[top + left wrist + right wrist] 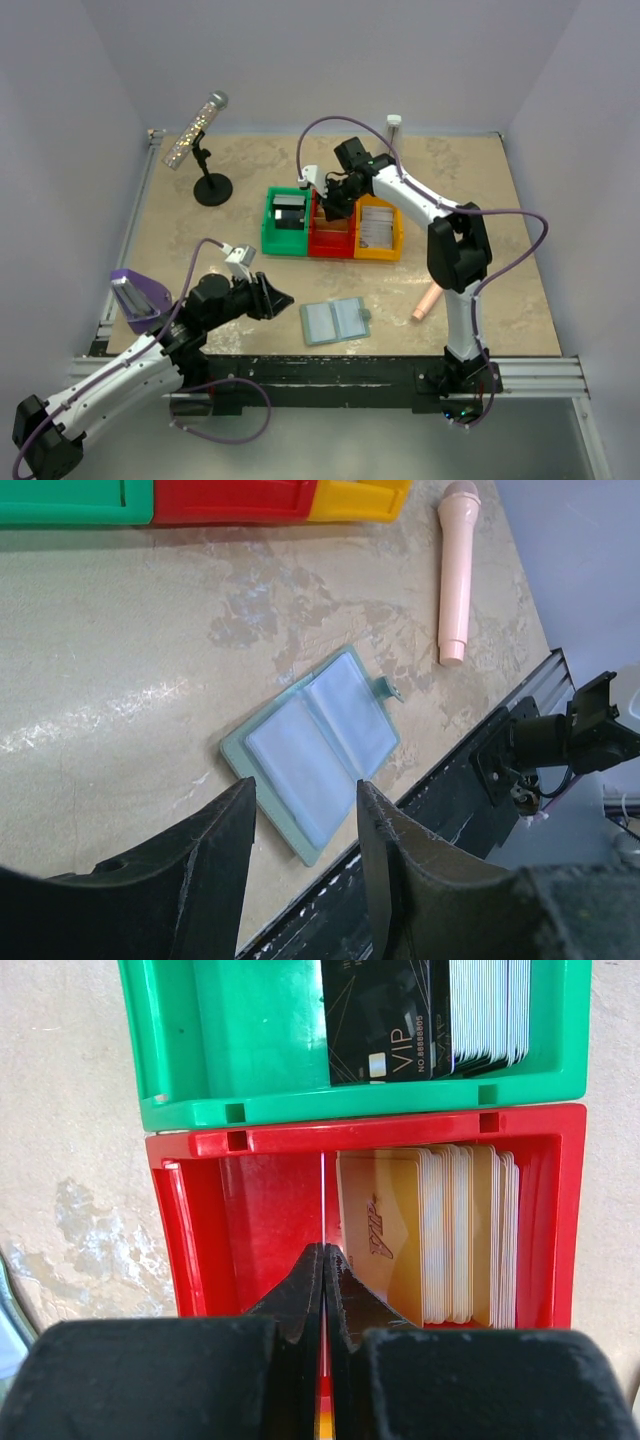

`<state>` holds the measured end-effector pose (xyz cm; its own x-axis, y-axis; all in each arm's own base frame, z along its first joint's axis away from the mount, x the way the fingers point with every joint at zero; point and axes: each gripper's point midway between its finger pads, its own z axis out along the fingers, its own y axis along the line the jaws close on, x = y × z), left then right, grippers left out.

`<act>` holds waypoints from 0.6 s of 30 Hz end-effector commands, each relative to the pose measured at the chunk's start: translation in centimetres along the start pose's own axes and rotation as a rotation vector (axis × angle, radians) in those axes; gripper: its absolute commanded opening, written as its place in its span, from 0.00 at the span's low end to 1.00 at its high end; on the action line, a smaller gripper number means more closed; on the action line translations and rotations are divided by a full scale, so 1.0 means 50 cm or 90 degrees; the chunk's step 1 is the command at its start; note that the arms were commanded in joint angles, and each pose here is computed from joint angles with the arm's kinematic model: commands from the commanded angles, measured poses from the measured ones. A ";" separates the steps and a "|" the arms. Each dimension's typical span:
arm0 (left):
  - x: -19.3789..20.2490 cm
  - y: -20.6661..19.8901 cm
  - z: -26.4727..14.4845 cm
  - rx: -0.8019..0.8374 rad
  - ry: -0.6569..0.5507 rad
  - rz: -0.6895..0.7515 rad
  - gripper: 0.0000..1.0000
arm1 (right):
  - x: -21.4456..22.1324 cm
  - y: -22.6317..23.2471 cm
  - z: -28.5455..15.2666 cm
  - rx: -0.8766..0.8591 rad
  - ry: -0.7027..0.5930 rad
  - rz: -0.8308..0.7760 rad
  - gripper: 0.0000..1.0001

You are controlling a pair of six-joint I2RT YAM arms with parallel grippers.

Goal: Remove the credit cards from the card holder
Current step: Place the credit card in the storage box.

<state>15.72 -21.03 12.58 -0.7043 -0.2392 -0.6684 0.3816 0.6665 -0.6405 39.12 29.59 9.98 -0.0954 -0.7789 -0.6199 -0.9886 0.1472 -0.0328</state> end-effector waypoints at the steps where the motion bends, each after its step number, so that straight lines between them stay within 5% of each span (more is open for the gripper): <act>1: -0.028 -0.031 0.005 0.035 -0.022 0.008 0.49 | -0.030 -0.011 -0.019 0.014 -0.016 -0.003 0.00; 18: -0.026 -0.032 0.017 0.035 -0.010 0.012 0.49 | -0.028 -0.026 -0.015 0.025 0.000 0.026 0.00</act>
<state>15.88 -21.66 11.99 -0.7221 -0.2199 -0.6559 0.3813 0.6646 -0.6426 39.69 29.58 10.61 -0.1131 -0.7829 -0.6118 -0.9842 0.1726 -0.0389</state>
